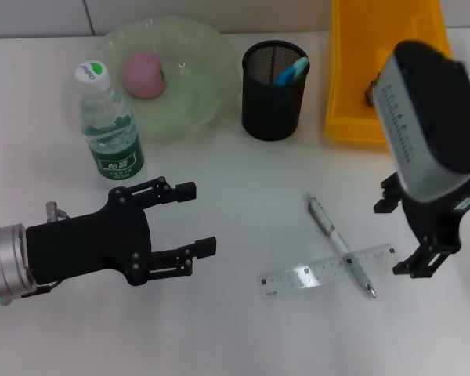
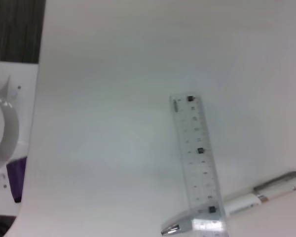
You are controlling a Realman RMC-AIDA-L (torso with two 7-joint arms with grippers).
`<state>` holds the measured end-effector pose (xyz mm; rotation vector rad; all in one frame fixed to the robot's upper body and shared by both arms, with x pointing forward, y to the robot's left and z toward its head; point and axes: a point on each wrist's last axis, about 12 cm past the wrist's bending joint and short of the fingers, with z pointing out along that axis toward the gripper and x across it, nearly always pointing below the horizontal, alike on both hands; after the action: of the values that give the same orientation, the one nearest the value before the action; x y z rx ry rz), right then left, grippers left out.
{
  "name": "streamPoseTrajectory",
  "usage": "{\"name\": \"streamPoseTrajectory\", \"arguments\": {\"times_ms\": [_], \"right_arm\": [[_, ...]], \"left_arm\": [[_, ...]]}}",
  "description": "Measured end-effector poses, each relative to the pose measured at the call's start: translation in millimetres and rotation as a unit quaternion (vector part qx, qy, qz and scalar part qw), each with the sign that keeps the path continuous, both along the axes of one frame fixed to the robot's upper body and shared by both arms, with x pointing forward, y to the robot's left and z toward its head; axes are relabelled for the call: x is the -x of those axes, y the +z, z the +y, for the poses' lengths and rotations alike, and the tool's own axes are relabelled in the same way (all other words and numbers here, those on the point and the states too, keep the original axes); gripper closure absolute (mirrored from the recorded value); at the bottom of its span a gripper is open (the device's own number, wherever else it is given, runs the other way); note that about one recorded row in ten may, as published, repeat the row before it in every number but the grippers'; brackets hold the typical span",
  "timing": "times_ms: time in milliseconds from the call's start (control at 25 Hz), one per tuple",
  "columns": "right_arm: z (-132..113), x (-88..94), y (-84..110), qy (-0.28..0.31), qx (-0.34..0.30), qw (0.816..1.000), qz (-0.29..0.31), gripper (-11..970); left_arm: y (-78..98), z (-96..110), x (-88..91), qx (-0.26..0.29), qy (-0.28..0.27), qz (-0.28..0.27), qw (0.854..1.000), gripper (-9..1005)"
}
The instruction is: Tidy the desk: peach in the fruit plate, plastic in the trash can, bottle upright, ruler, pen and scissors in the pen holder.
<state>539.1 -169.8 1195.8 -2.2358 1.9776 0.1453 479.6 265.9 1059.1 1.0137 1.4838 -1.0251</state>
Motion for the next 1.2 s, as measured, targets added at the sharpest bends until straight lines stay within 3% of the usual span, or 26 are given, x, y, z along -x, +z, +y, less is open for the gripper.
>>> {"name": "streamPoseTrajectory", "arguments": {"times_ms": [520, 1200], "right_arm": [[31, 5.2, -38.2, 0.069, 0.018, 0.997, -0.001, 121], [43, -6.8, -59.2, 0.055, 0.005, 0.998, 0.011, 122]], "left_arm": [[0.1, 0, 0.4, 0.000, -0.003, 0.003, 1.000, 194], [-1.7, 5, 5.6, -0.005, 0.002, 0.003, 1.000, 194]]}}
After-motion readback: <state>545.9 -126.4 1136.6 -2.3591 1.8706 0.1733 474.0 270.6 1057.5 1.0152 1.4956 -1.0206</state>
